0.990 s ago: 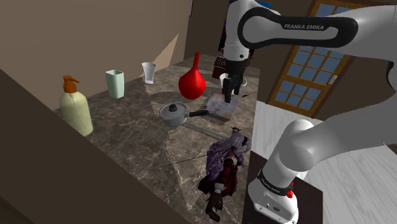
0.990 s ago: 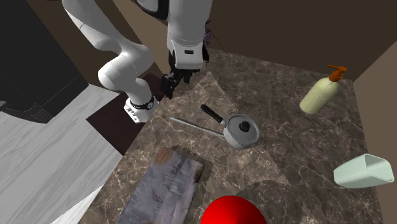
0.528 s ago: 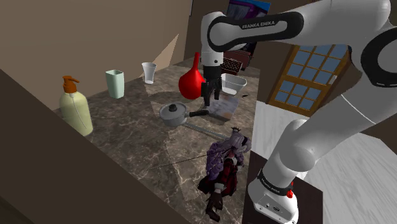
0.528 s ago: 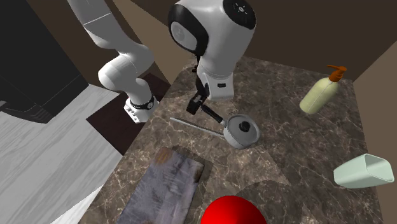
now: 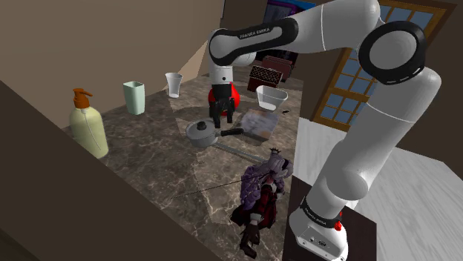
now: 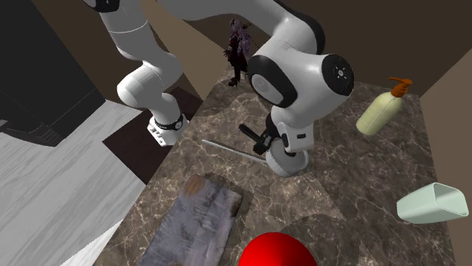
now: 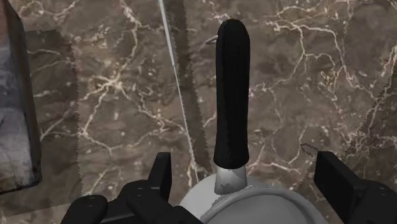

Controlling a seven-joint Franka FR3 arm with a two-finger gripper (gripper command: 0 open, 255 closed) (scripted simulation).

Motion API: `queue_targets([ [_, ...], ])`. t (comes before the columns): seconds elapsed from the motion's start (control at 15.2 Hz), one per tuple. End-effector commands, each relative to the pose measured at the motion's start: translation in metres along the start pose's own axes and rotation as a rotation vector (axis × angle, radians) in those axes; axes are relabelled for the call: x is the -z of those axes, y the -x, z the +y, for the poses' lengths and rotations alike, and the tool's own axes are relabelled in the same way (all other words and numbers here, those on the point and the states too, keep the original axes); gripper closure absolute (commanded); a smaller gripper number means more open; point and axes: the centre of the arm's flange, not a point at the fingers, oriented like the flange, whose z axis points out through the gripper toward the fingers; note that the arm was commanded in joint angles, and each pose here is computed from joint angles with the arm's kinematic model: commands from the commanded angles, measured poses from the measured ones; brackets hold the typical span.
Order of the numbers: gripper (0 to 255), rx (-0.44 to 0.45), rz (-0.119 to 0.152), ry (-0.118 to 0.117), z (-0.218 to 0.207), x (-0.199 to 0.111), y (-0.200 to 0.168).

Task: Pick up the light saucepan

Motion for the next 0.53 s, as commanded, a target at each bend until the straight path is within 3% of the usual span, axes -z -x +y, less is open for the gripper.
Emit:
queue_targets([
  [0.0, 0, 0.004, -0.007, -0.009, -0.001, -0.009, -0.013],
  [0.46, 0, 0.004, -0.007, -0.009, 0.003, -0.041, -0.024],
])
